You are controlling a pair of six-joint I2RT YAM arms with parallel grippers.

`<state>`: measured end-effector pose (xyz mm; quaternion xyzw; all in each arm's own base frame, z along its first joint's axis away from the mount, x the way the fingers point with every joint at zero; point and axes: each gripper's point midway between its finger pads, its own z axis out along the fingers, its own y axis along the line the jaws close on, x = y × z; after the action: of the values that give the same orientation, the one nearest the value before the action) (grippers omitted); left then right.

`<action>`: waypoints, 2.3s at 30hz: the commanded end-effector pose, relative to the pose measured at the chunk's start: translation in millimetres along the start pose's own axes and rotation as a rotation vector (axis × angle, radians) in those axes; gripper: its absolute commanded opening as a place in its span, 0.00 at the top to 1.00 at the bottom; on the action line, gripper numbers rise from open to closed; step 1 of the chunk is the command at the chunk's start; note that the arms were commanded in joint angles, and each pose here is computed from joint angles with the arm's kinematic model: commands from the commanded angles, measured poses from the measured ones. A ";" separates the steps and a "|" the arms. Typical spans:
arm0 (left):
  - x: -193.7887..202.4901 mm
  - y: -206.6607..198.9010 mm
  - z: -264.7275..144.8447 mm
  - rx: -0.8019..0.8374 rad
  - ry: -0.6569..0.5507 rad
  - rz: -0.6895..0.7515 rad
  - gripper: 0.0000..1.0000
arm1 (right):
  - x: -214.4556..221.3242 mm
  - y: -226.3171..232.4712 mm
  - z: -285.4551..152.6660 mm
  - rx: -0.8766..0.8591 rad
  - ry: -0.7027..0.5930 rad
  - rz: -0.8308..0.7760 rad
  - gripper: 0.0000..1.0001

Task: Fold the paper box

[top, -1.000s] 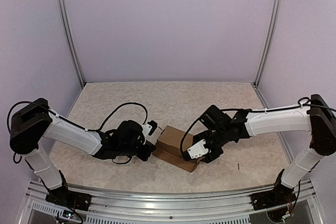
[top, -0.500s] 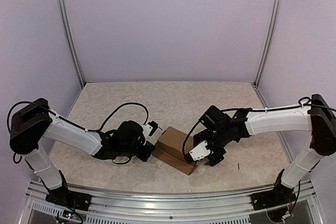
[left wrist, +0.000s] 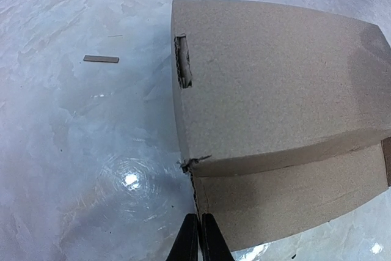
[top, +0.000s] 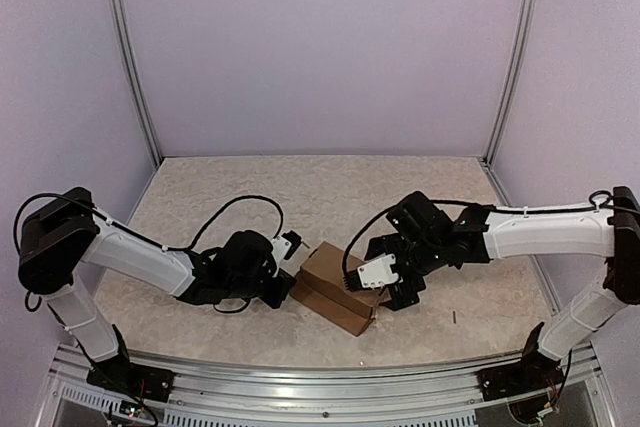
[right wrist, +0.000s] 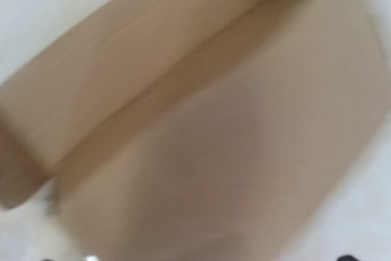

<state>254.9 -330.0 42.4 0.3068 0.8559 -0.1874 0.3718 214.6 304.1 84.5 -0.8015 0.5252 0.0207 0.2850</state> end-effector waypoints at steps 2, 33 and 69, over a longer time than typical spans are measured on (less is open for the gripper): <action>-6.1 -5.5 -0.7 0.019 -0.026 0.044 0.95 | -33.7 -78.2 -49.6 0.143 -0.152 0.323 0.00; -12.3 3.4 1.2 0.027 -0.038 0.084 0.95 | -24.4 45.4 -2.7 -0.024 -0.146 -0.064 0.23; -7.0 4.2 -2.4 0.022 -0.018 0.047 0.95 | -22.4 34.1 27.9 0.023 -0.075 0.039 0.33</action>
<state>261.7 -329.5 46.9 0.3352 0.8399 -0.1865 0.3840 172.7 321.4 57.4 -0.8069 0.5006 0.0655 0.3066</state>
